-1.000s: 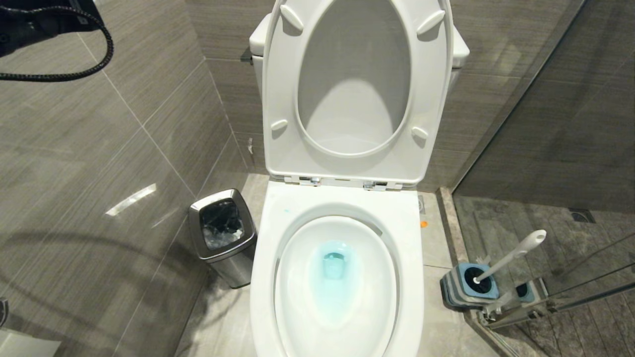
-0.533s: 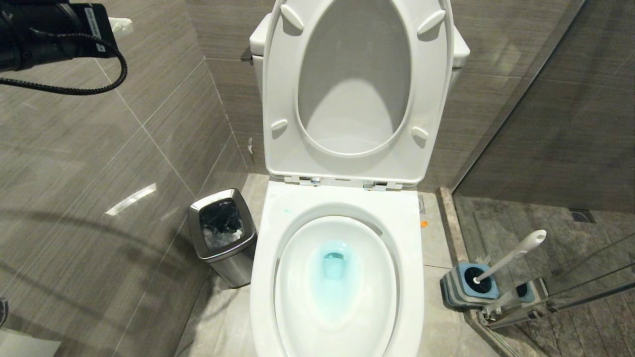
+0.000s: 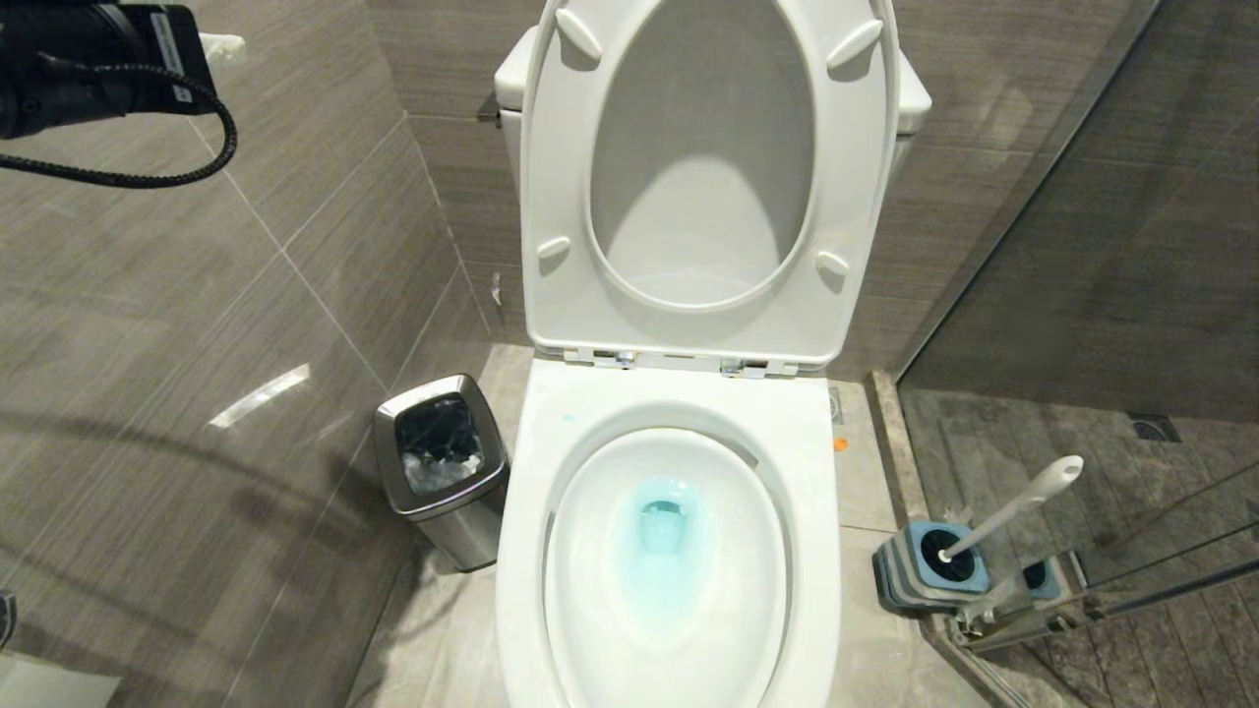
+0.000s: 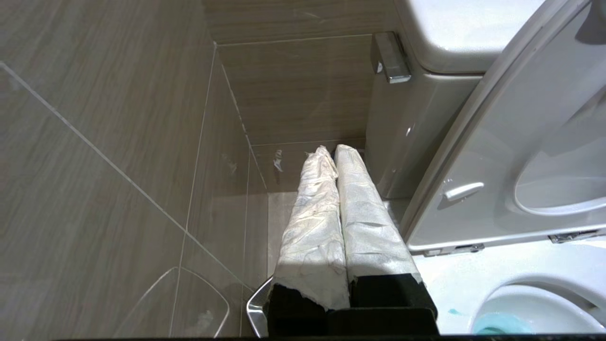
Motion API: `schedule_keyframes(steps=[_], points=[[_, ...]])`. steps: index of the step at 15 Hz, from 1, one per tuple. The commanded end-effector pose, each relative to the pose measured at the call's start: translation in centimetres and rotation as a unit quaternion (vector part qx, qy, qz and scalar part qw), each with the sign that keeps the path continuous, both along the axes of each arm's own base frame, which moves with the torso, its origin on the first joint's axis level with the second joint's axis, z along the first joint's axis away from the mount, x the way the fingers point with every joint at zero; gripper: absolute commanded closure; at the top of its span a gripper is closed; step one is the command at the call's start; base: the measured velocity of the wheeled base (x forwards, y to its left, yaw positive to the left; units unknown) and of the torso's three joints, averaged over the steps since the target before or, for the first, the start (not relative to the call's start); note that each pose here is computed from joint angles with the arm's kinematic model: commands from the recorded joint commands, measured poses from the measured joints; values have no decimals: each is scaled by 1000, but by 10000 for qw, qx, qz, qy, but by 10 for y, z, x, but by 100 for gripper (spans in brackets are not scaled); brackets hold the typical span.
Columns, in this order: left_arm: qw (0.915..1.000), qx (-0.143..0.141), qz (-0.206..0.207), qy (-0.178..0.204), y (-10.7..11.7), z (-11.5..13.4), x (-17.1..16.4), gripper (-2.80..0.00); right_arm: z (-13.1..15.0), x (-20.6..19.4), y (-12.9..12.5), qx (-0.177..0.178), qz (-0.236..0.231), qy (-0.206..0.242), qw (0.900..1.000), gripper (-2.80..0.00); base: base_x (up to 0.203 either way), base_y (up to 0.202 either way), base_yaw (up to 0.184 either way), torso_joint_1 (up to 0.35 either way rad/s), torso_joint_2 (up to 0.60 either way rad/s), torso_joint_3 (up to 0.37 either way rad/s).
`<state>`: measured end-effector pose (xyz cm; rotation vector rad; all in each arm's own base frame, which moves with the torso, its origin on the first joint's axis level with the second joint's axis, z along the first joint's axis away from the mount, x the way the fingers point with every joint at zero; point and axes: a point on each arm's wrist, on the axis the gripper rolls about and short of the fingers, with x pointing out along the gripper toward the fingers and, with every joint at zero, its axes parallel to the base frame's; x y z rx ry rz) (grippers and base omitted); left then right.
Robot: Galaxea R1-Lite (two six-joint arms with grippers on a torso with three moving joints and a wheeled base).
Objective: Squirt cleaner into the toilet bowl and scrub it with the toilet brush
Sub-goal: Flush the toilet
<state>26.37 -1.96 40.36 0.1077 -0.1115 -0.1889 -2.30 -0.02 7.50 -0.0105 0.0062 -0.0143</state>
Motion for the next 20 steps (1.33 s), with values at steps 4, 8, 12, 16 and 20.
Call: schedule_keyframes(steps=[4, 8, 12, 16, 20], points=[[9996, -35, 251, -82, 2, 5, -7, 0, 0, 0, 0, -2, 3, 8, 10000, 0, 0, 0, 0, 0, 0, 0], [9995, -41, 285, -84, 1, 6, -7, 0, 0, 0, 0, -2, 3, 7, 10000, 0, 0, 0, 0, 0, 0, 0], [9997, -36, 250, -43, -1, 4, -6, 0, 0, 0, 0, -2, 3, 7, 10000, 0, 0, 0, 0, 2, 3, -51], [9997, -35, 258, -28, 0, 4, -5, 0, 0, 0, 0, -2, 3, 0, 10000, 0, 0, 0, 0, 4, 5, -177], [9996, -38, 270, -43, 0, 4, -6, 0, 0, 0, 0, -2, 3, 12, 10000, 0, 0, 0, 0, -1, 3, -197]])
